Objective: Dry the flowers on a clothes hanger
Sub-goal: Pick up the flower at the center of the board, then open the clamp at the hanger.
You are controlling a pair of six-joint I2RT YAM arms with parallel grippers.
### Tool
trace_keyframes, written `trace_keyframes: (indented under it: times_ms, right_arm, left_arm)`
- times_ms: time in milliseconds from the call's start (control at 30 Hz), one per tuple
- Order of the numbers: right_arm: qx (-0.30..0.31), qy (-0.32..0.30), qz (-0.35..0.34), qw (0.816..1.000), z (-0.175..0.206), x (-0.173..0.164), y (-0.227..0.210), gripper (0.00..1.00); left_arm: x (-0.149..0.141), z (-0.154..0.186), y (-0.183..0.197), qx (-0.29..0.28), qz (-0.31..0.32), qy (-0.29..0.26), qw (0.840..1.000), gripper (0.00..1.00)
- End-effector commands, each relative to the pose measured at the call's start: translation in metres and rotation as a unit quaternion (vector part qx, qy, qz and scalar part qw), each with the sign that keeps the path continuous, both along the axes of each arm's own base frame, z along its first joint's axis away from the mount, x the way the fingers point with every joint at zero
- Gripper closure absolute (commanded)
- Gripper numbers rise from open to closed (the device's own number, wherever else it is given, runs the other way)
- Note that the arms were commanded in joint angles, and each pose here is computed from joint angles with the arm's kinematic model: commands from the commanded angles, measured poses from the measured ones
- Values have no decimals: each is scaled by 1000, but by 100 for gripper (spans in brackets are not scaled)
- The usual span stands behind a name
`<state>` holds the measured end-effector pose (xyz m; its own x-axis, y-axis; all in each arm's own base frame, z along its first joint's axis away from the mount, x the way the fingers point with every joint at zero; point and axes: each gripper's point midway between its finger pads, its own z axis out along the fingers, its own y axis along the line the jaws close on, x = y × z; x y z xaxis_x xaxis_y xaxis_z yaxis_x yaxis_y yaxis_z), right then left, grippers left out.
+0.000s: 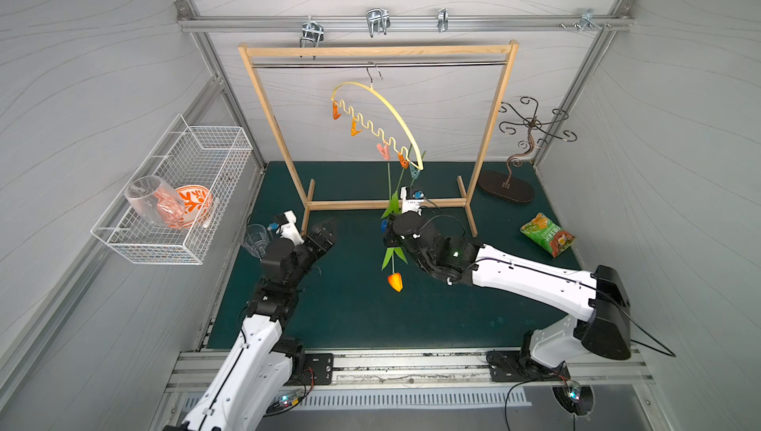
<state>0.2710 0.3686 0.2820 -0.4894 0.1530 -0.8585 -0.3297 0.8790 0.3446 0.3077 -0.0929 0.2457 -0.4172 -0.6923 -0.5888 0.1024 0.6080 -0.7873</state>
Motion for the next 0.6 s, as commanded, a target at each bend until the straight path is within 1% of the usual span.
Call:
trace_keyframes:
  times_ms: [0, 67, 167, 333, 567]
  right_arm:
    - [10, -34, -3, 999, 24, 12, -13, 100]
    - [16, -37, 4, 999, 28, 19, -16, 100]
    - [19, -30, 10, 999, 27, 32, -22, 100]
    - [12, -25, 7, 1000, 27, 50, -29, 100]
    - [13, -18, 24, 999, 25, 70, -29, 100]
  left_arm:
    - [20, 72, -36, 17, -74, -96, 992, 21]
    - [36, 80, -46, 1, -91, -99, 991, 23]
    - [55, 102, -60, -12, -109, -119, 987, 22]
    - [76, 125, -90, 28, -138, -145, 979, 20]
    - [113, 125, -106, 40, -139, -148, 978, 19]
